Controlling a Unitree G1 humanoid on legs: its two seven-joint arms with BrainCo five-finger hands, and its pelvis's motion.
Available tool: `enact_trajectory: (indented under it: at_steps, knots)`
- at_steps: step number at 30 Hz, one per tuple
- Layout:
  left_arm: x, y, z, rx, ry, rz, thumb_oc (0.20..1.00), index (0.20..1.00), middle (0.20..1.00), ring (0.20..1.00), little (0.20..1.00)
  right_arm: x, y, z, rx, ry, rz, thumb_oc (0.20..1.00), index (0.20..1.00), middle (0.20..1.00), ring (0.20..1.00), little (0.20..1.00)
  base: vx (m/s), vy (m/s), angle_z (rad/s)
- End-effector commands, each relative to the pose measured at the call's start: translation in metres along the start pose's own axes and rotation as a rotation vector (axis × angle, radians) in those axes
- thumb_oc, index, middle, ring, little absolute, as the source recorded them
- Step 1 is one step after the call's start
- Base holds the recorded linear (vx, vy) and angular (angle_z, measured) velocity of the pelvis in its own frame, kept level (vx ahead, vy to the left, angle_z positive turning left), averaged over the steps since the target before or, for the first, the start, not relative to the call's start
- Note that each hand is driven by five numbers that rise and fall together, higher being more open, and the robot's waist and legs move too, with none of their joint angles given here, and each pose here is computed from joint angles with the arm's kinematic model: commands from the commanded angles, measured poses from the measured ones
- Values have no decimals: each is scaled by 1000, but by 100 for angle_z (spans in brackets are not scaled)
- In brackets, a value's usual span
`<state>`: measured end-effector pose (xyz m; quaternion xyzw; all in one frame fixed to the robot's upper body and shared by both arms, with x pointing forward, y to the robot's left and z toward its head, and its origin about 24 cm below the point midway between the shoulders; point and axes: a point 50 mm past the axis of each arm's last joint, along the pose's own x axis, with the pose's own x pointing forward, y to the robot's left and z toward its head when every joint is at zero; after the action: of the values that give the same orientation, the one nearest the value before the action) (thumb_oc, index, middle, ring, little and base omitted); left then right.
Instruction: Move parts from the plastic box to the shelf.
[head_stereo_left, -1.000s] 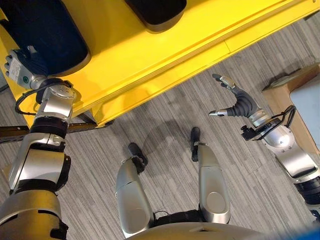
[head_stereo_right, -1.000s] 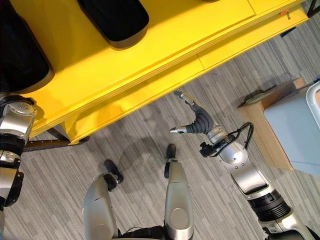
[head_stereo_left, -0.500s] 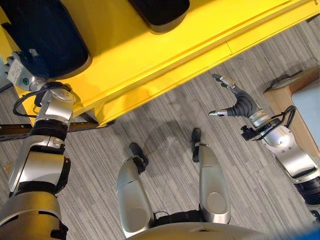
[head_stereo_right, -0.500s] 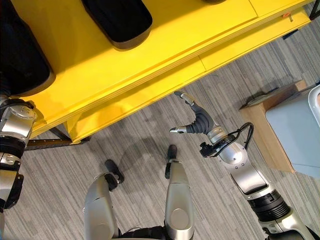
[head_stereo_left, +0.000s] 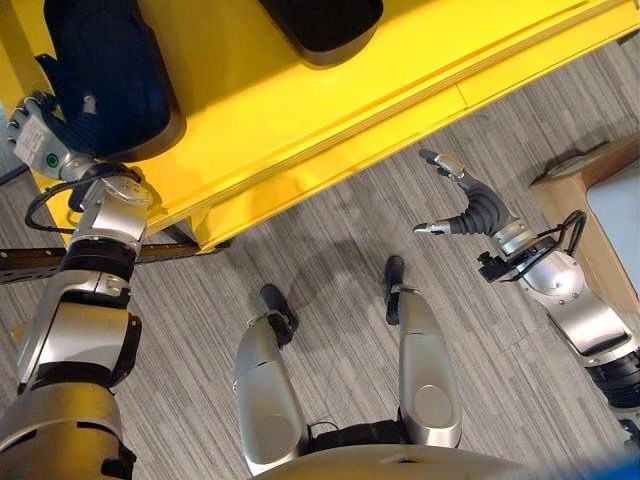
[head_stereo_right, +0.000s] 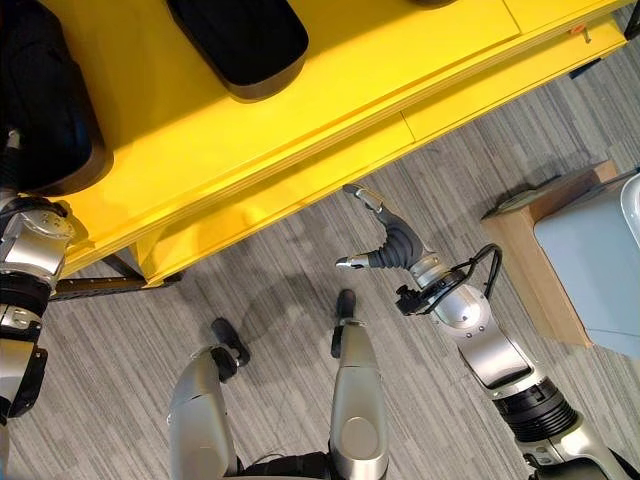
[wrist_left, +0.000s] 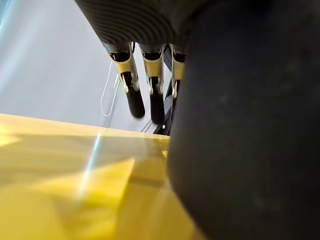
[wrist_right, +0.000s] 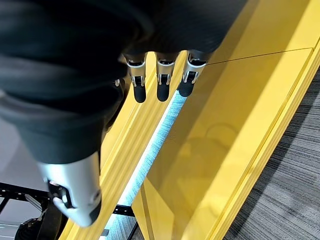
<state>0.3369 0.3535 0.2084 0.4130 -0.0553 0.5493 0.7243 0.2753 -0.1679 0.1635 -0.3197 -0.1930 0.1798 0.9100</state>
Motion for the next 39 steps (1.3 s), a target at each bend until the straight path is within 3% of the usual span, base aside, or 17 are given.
enact_trajectory:
  at_steps: [1, 19, 24, 27, 39]
  knots:
    - [18, 19, 4, -15, -24, 91, 1000, 1000, 1000, 1000, 1000, 4, -18, 16, -45, -88, -64, 1000, 1000, 1000, 1000, 1000, 0, 0, 0]
    - [8, 18, -6, -395, 226, 160, 1000, 1000, 1000, 1000, 1000, 2, -11, 20, -29, -94, -67, 1000, 1000, 1000, 1000, 1000, 1, -11, 0]
    - [15, 34, 19, -559, 99, 223, 1000, 1000, 1000, 1000, 1000, -2, -10, 19, -20, -94, -77, 1000, 1000, 1000, 1000, 1000, 1, -14, 1]
    - [13, 38, 34, -659, 14, 178, 1000, 1000, 1000, 1000, 1000, -7, -8, 16, -18, -86, -64, 1000, 1000, 1000, 1000, 1000, 3, -6, -1]
    - [-15, 23, 50, -708, -79, 69, 1000, 1000, 1000, 1000, 1000, -11, 0, 11, -6, -71, -61, 1000, 1000, 1000, 1000, 1000, -2, -15, -1]
